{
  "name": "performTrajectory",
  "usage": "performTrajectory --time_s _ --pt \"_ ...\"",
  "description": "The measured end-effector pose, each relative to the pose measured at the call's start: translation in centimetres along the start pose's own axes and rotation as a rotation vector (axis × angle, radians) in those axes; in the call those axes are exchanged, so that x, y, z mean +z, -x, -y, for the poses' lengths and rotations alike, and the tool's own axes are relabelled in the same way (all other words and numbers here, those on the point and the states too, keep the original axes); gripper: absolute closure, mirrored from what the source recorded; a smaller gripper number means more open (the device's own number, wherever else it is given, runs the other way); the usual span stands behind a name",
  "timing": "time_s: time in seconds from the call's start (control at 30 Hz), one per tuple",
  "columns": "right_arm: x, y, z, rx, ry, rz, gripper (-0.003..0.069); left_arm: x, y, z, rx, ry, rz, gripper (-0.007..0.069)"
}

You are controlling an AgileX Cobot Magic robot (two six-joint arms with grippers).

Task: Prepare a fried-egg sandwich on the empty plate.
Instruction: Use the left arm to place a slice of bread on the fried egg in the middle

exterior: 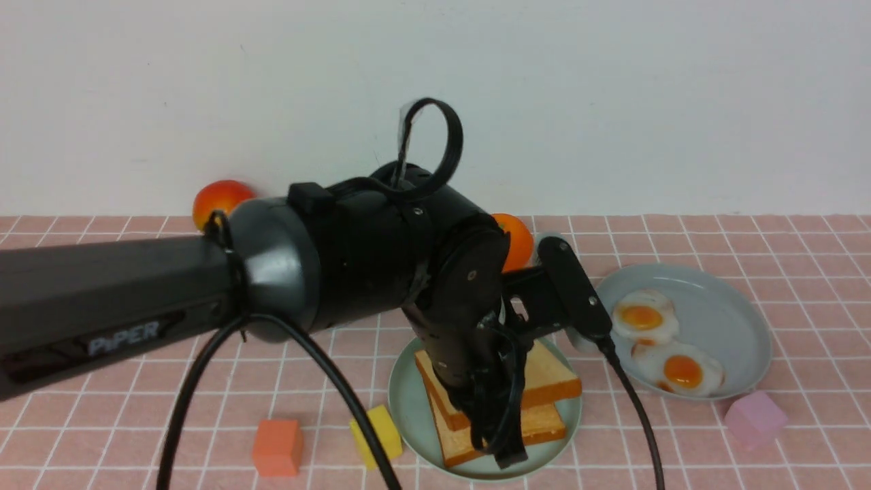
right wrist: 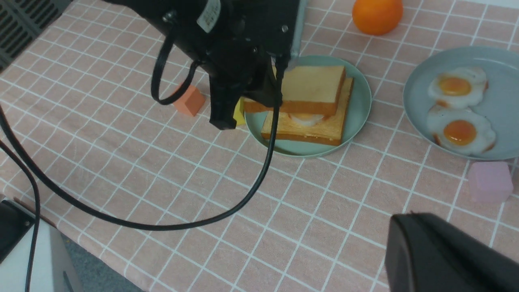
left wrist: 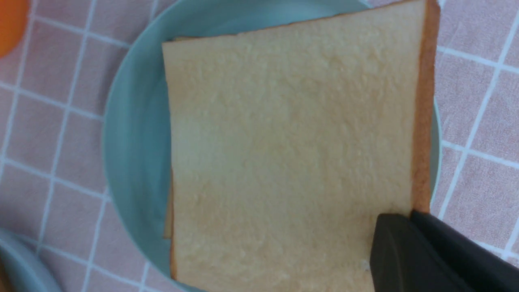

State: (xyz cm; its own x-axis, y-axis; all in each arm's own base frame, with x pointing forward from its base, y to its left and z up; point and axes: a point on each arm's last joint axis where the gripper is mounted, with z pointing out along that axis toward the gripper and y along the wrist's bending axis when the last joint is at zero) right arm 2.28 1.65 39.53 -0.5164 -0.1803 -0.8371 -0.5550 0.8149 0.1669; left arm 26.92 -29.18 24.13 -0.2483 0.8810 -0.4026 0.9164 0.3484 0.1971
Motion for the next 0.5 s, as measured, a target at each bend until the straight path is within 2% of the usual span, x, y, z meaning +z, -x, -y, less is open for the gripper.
performTrajectory --time_s 0.5 --pt "0.0 0.1 0.0 0.000 0.001 0.010 0.0651 2.3 -0.3 0.4 -0.004 -0.036 -0.042 0.0613"
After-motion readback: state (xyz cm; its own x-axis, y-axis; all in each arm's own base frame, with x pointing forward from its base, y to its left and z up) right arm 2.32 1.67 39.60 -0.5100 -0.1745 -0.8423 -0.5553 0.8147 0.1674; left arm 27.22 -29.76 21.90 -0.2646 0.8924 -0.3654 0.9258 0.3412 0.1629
